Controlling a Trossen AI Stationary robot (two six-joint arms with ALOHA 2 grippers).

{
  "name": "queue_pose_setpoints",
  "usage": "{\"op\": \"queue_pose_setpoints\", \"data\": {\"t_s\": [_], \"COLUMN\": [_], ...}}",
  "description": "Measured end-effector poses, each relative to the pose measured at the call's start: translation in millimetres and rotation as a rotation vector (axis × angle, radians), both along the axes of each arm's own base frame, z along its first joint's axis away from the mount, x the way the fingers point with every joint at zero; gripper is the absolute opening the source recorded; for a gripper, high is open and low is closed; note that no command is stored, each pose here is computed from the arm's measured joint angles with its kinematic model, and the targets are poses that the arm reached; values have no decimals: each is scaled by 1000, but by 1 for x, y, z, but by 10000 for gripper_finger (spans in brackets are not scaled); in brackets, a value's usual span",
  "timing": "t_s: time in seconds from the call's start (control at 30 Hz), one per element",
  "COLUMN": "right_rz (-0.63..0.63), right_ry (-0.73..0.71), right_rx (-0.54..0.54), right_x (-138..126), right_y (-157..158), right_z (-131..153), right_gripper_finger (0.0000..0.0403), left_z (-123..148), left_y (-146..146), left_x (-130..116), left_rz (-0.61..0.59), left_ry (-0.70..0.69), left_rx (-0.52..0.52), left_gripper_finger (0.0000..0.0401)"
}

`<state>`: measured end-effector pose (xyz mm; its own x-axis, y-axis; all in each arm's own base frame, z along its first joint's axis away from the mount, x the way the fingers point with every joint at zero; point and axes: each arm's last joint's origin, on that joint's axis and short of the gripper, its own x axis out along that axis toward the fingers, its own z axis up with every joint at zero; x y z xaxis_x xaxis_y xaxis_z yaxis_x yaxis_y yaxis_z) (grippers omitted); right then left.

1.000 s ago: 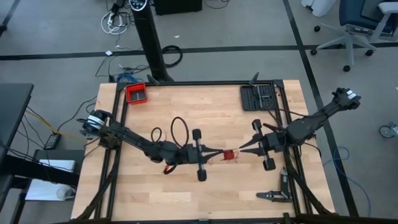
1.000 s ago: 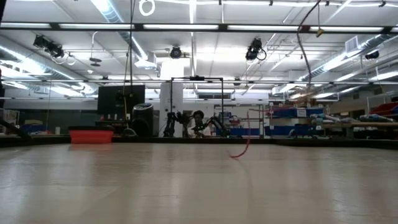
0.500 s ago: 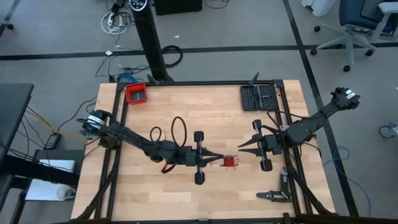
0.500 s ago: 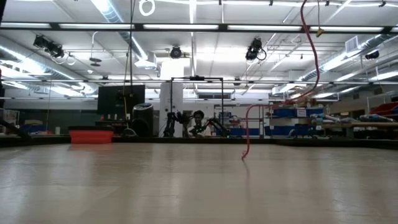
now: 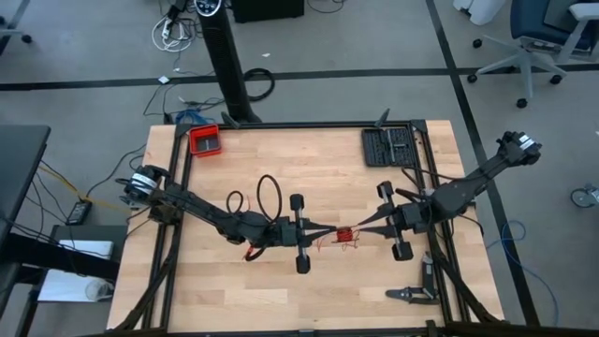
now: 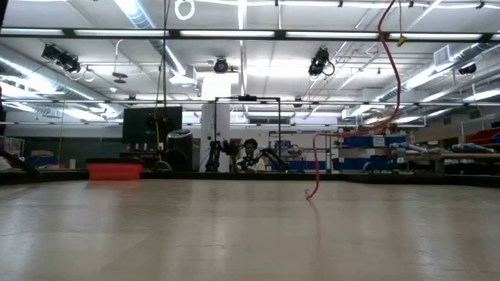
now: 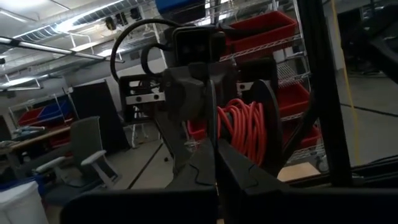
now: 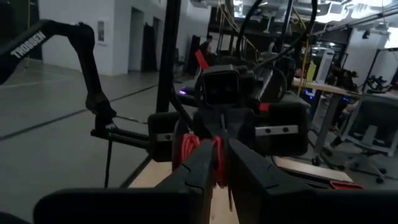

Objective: Coil cords
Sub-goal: Coil the red wire onto the spool

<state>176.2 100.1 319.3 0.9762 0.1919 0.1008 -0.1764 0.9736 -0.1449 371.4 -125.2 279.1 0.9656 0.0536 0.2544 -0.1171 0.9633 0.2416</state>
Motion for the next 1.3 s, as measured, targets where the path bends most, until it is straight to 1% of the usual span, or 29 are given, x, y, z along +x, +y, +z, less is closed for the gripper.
{"op": "queue_pose_setpoints", "data": {"t_s": [0.3, 0.5, 0.63, 0.7, 0.77, 0.87, 0.97, 1.13, 1.23, 1.3], "right_rz": [-26, -38, -44, -45, -48, -69, -88, -112, -125, -142], "right_ry": [-6, 1, 5, 6, 4, 6, 10, 12, -4, -19], "right_rx": [-51, -66, -69, -73, -85, -89, -91, -106, -113, -120], "right_x": [14, 20, 25, 26, 26, 26, 26, 23, 17, 14], "right_y": [5, 4, 5, 6, 5, 5, 4, 3, 3, 2], "right_z": [-7, -11, -14, -15, -15, -15, -15, -13, -9, -6], "right_gripper_finger": [48, 48, 47, 37, 14, 8, 5, 3, 2, 2], "left_z": [0, 0, 0, 0, 0, 0, 0, 0, 0, -2], "left_y": [0, 0, 0, 0, 0, 1, 1, 0, -1, -1], "left_x": [0, 0, 0, 0, 0, 0, -1, -3, -3, -2], "left_rz": [0, -1, -4, -5, -8, 7, 59, 144, 136, 113], "left_ry": [-2, 0, 1, 2, 0, -2, 0, 0, -4, 12], "left_rx": [-8, -8, -29, -32, -43, -85, -122, -158, -188, -218], "left_gripper_finger": [0, 0, 0, 0, 0, 5, 29, 103, 143, 160]}}
